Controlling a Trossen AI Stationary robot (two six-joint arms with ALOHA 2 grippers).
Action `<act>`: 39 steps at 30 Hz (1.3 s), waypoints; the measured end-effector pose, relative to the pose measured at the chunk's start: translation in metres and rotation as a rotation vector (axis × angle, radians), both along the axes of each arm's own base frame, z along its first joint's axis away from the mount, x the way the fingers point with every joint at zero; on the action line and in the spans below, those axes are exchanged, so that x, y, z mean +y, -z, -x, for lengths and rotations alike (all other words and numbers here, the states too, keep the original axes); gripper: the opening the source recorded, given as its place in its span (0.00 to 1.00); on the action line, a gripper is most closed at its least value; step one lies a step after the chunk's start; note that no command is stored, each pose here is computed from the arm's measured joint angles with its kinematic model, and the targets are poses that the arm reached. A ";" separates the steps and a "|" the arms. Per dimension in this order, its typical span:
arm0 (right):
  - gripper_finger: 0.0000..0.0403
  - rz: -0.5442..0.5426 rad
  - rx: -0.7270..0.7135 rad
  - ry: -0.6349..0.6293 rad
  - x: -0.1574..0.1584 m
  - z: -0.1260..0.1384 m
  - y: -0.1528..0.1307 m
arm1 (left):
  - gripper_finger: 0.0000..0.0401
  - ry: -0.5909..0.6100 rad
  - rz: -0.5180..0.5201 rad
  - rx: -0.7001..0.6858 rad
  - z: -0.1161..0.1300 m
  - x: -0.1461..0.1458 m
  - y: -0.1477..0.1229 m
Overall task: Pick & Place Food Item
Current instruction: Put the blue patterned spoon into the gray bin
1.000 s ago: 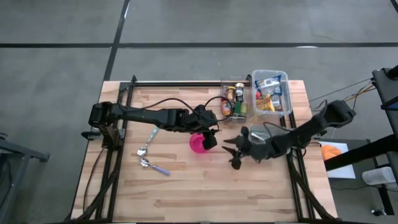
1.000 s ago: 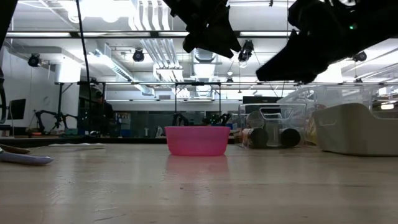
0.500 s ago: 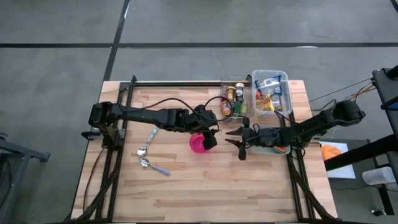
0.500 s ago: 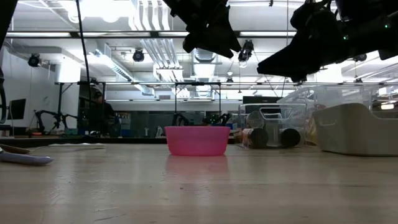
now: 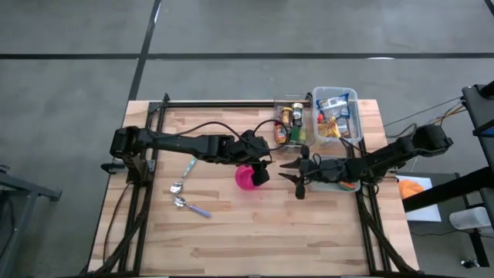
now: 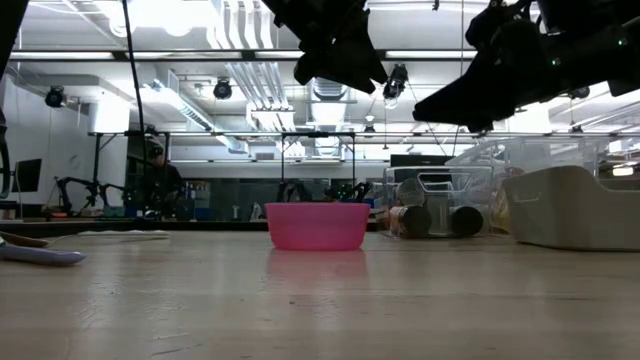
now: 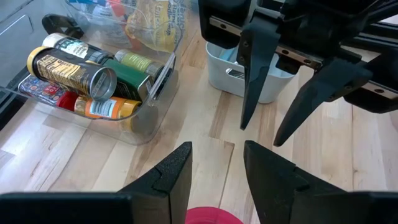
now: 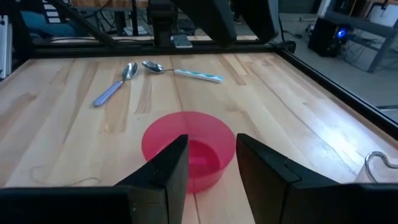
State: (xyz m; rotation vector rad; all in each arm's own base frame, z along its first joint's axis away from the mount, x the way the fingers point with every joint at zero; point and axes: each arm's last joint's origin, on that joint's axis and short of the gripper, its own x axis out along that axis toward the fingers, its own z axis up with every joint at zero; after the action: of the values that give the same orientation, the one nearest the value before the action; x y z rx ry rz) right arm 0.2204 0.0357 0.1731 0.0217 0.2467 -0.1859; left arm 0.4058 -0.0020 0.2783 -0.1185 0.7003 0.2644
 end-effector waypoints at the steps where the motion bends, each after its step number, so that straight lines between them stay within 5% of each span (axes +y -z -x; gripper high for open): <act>1: 0.32 0.000 -0.001 0.000 0.000 0.000 0.000 | 0.36 -0.001 0.000 0.000 0.000 0.000 0.000; 28: 0.32 0.000 -0.001 0.000 0.000 0.000 0.000 | 0.36 -0.041 0.051 -0.014 0.000 -0.001 0.000; 34: 0.32 -0.001 -0.001 0.001 0.000 0.000 0.000 | 0.36 -0.082 0.127 0.155 0.014 -0.002 0.010; 39: 0.32 -0.001 -0.001 0.001 0.000 0.000 0.000 | 0.36 -0.296 0.232 0.346 0.043 -0.002 0.012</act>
State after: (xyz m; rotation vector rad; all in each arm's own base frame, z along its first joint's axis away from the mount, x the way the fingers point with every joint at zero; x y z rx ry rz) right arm 0.2204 0.0357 0.1733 0.0225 0.2455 -0.1867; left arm 0.3633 -0.0043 0.2667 -0.4067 1.0582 0.4935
